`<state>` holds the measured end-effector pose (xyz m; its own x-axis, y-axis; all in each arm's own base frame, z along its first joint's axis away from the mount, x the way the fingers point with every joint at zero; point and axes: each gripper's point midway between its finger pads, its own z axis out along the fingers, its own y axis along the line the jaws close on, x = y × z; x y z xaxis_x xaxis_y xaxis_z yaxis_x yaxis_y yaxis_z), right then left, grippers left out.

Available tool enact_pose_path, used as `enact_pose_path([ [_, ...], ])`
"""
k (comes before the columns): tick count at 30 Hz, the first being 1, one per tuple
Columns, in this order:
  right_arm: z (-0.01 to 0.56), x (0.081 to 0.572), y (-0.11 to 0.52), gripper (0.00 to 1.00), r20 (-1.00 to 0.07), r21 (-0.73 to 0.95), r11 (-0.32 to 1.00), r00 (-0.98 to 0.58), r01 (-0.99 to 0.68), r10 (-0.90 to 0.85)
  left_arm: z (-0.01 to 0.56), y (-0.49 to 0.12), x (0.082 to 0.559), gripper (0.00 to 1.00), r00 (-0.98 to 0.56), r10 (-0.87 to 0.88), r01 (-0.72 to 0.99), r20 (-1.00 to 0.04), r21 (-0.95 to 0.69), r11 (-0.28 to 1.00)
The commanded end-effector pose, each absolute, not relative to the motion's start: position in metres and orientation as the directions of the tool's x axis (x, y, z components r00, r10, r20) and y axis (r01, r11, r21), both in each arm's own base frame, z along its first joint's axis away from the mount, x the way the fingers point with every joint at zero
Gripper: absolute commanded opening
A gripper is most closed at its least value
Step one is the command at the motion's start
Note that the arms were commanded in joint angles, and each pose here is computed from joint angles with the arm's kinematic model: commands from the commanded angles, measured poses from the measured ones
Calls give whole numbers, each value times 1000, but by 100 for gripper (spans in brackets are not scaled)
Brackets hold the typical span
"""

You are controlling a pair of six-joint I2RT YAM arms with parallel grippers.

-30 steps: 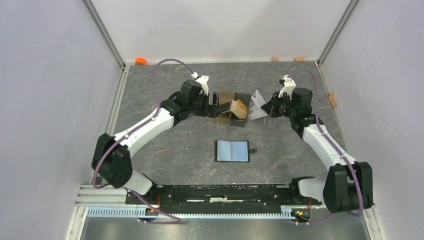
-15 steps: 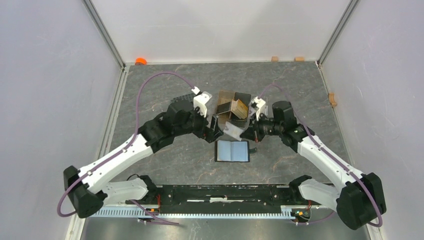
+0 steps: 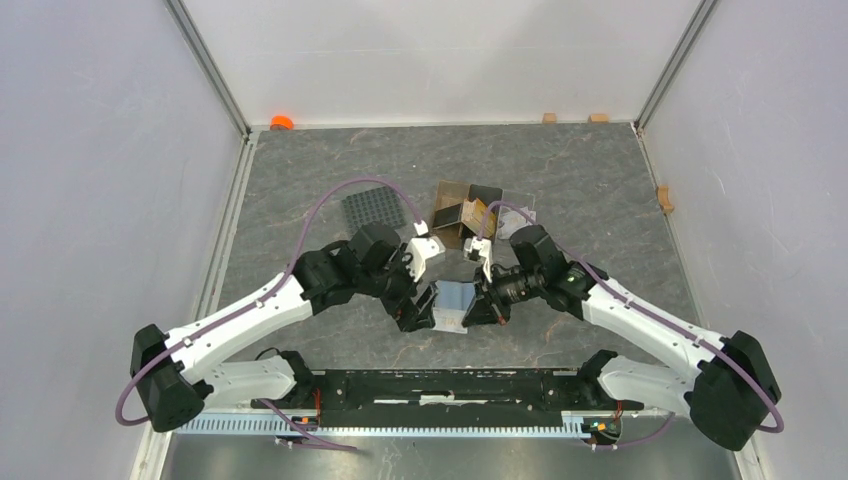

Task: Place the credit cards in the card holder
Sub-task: Pick up the credit card from the storage box.

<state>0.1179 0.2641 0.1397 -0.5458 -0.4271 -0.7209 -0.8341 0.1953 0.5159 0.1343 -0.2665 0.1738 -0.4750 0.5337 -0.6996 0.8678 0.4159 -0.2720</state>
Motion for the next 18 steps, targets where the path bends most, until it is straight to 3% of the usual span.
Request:
enact_pose_path([
  [1,151,105,275,0,-749,493,93,-477,-865,-460,168,-273,119,92,-395,584,917,-710,-262,302],
  [4,152,100,279,0,-748,486,70,-456,-871,-482,165,-277,110,92,-387,593,922,-706,-282,265],
  [9,161,97,282,0,-754,483,49,-444,-874,-484,153,-282,91,78,-392,628,918,-673,-328,221],
  [11,166,97,282,0,-765,474,41,-434,-880,-476,150,-283,84,66,-396,638,914,-660,-350,205],
  [18,172,99,280,0,-786,439,58,-415,-896,-458,158,-289,71,5,-450,600,884,-662,-428,191],
])
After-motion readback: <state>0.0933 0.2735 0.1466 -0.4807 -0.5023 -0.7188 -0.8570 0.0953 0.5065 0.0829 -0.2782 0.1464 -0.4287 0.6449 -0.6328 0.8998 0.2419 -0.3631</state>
